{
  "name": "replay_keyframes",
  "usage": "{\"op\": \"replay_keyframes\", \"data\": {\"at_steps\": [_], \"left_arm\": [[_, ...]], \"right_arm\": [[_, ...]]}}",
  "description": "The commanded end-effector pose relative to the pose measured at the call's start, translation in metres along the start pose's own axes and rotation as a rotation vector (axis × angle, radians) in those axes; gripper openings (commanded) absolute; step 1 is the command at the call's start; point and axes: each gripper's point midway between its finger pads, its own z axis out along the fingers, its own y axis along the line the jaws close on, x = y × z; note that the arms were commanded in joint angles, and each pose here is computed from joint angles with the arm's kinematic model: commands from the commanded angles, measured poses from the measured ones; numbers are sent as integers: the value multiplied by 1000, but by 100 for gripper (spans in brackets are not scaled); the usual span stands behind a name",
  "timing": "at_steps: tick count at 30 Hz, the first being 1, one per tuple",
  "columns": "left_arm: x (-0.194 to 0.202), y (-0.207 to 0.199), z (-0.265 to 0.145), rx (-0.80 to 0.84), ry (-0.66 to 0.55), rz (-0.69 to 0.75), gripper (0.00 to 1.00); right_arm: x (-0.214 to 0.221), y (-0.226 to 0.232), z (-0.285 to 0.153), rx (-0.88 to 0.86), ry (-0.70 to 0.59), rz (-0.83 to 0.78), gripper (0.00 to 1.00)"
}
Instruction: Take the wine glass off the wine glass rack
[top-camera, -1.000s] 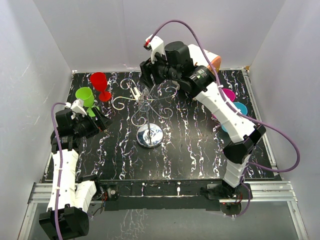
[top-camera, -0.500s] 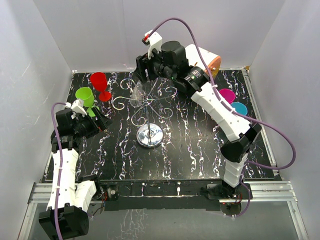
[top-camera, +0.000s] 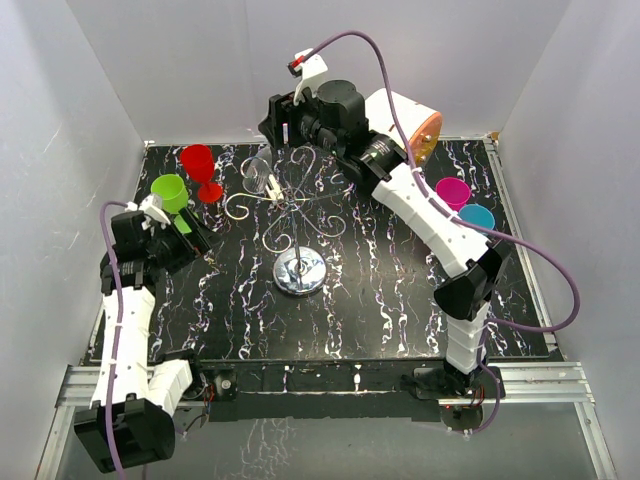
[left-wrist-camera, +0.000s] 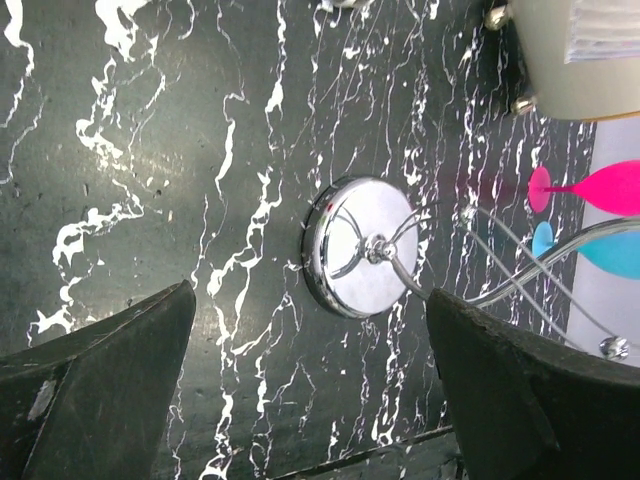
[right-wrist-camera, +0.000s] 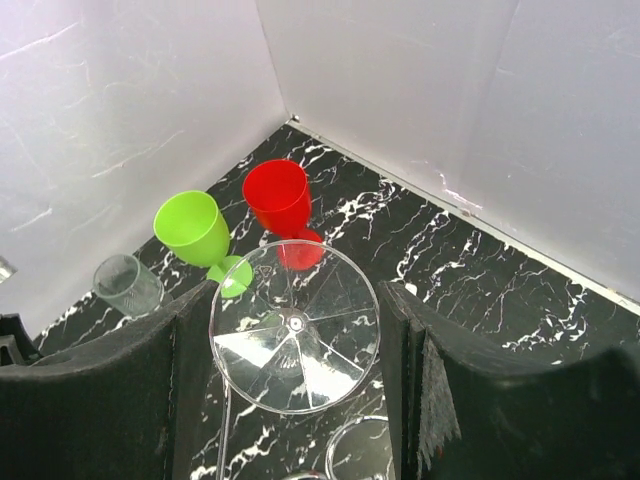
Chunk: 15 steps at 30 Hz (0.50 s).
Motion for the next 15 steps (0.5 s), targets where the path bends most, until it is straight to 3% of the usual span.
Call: {"op": "replay_keyframes", "data": {"at_steps": [1, 10, 15], "left_arm": [[-34, -21, -11, 19, -80, 4, 99], [-105, -56, -33, 16, -222, 18, 99], [-138, -89, -38, 117, -254, -29, 99]], "right_arm": [[-39, -4, 4, 26, -155, 64, 50], [-54, -23, 10, 31, -230, 150, 49], [-66, -29, 9, -7, -274, 218, 49]]}}
